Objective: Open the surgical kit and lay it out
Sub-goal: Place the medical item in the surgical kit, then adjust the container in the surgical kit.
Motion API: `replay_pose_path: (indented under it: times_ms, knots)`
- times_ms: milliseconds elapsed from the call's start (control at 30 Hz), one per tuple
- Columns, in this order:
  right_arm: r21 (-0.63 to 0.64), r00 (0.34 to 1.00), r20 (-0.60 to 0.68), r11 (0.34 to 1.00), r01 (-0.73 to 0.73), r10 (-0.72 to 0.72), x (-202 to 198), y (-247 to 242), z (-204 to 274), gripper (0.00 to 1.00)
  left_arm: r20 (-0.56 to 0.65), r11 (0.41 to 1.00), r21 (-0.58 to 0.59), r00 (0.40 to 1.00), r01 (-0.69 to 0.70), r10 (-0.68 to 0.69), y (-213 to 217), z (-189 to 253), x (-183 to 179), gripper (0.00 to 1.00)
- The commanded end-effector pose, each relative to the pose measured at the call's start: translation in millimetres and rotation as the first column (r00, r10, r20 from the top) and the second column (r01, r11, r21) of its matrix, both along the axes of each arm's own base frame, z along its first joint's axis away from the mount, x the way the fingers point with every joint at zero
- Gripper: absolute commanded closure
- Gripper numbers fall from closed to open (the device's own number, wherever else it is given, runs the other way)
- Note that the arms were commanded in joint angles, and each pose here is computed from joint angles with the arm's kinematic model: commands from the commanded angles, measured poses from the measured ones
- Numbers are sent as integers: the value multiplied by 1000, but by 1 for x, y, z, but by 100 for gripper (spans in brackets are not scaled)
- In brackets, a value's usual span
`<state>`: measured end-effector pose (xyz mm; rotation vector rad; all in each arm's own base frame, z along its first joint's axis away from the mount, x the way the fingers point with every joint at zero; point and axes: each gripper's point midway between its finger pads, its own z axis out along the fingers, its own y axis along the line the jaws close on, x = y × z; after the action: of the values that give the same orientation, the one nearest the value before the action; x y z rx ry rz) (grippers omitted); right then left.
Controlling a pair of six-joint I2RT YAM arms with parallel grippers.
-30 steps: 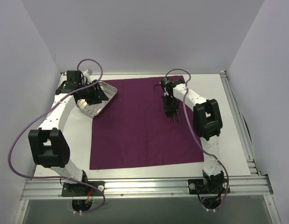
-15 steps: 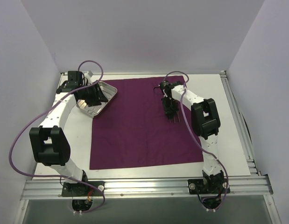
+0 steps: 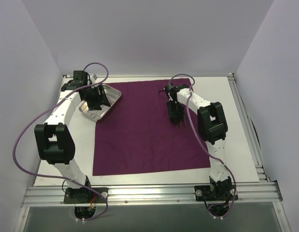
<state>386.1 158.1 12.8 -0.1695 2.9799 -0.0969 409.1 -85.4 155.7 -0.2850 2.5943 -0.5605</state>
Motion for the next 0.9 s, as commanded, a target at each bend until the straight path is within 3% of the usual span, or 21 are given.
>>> replay_pose_path:
  times_ms: [0,300,567,867]
  knots:
    - [-38,1000,-19,999,-10,9,-3,-3,4,70,18,998,68,1000,14,-15,6,9,6,35]
    - [8,998,66,1000,-14,14,13,7,49,61,-41,984,162,997,73,-67,-4,-12,11,34]
    - [98,990,140,995,-32,18,20,10,91,59,-71,903,399,987,161,-144,3,-36,30,33]
    - [120,990,139,992,-30,13,-1,-3,102,57,-94,818,544,982,187,-162,21,-55,63,32]
